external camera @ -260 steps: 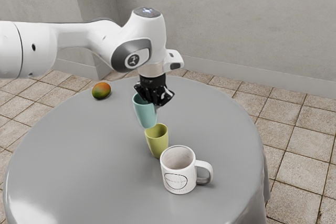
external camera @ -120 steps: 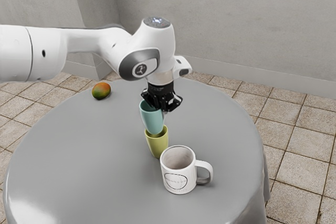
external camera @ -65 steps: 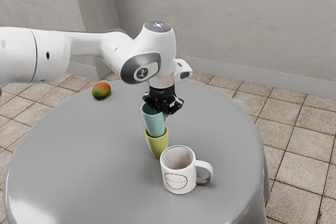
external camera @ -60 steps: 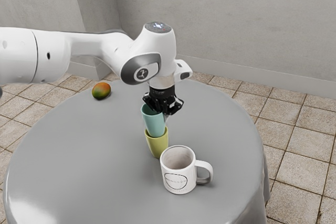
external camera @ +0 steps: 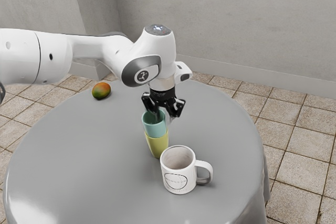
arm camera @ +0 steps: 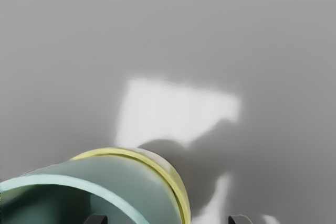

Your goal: Place the left cup onto the right cup

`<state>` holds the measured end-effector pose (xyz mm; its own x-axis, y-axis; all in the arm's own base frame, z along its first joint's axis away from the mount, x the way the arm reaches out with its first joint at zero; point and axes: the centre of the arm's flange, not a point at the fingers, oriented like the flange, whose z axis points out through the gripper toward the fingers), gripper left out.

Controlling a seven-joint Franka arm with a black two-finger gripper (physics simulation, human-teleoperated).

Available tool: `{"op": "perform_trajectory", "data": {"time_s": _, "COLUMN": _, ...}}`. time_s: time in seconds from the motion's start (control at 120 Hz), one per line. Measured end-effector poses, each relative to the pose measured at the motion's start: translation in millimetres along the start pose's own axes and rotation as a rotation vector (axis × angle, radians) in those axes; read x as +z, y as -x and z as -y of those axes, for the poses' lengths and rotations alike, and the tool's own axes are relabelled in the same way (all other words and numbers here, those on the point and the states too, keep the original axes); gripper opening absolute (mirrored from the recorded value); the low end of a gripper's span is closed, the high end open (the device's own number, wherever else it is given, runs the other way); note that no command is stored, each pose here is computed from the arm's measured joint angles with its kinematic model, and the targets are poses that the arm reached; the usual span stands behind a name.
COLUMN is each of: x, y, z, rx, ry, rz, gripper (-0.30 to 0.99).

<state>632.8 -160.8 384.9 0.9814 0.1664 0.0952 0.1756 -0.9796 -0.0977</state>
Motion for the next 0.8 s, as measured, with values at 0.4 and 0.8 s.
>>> {"op": "perform_trajectory", "data": {"time_s": 0.4, "x": -69.2, "y": 9.0, "z": 1.6, "rx": 0.001, "ry": -0.001, "rz": -0.091, "gripper": 0.56}}
{"op": "perform_trajectory", "data": {"time_s": 0.8, "x": -193.8, "y": -1.3, "z": 173.8, "rx": -0.254, "ry": -0.008, "rz": -0.073, "gripper": 0.67}}
